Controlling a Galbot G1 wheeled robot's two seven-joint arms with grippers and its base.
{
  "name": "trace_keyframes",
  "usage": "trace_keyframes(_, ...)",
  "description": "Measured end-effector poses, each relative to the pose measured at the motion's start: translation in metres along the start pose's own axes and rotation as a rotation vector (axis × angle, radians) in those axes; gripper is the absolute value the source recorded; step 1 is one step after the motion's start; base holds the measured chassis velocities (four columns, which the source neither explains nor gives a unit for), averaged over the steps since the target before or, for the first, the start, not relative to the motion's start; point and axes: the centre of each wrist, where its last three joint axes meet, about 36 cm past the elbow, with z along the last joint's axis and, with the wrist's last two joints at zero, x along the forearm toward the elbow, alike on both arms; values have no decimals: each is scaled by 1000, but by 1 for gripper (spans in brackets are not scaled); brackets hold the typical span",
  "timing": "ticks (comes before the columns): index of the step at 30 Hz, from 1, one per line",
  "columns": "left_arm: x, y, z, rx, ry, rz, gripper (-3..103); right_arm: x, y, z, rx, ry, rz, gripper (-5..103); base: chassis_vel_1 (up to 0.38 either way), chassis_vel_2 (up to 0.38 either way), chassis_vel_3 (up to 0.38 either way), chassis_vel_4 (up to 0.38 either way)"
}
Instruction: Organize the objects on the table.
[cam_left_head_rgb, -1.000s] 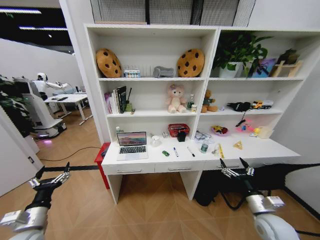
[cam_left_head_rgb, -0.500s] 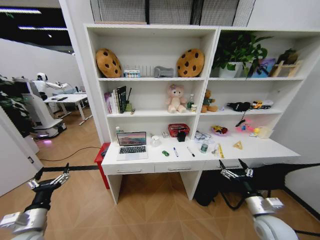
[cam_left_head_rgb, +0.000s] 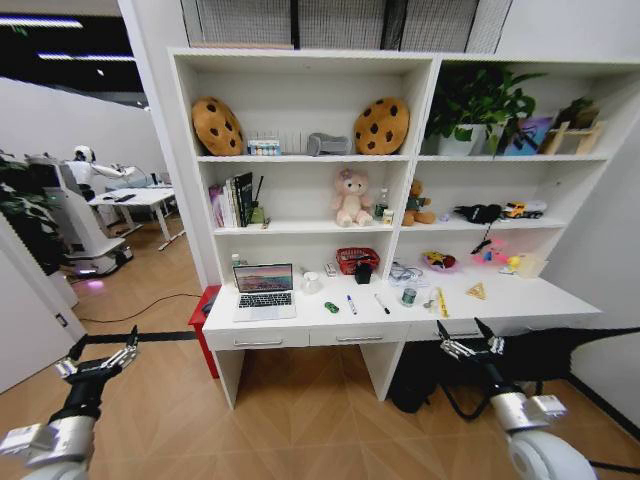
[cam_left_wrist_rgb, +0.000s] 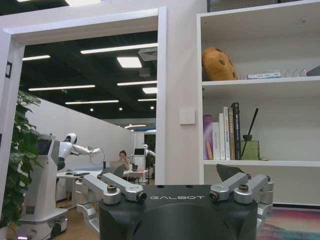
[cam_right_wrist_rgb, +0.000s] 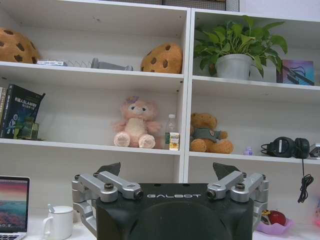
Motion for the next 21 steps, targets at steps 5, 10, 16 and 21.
trace_keyframes(5, 0, 1, 1, 1, 2, -2, 100, 0, 0, 2, -1, 3, 0, 100, -115, 110, 105, -95)
trace_keyframes(10, 0, 0, 2, 5, 4, -5, 100, 1, 0, 2, -2, 4, 0, 100, -97, 98, 87, -91)
trace_keyframes(16, -2, 1, 2, 5, 0, -3, 100, 0, 0, 2, 0, 3, -1, 100, -76, 61, 67, -77)
trace_keyframes(21, -3, 1, 2, 6, 0, -3, 100, 0, 0, 1, 0, 0, -2, 100, -78, 81, 77, -79)
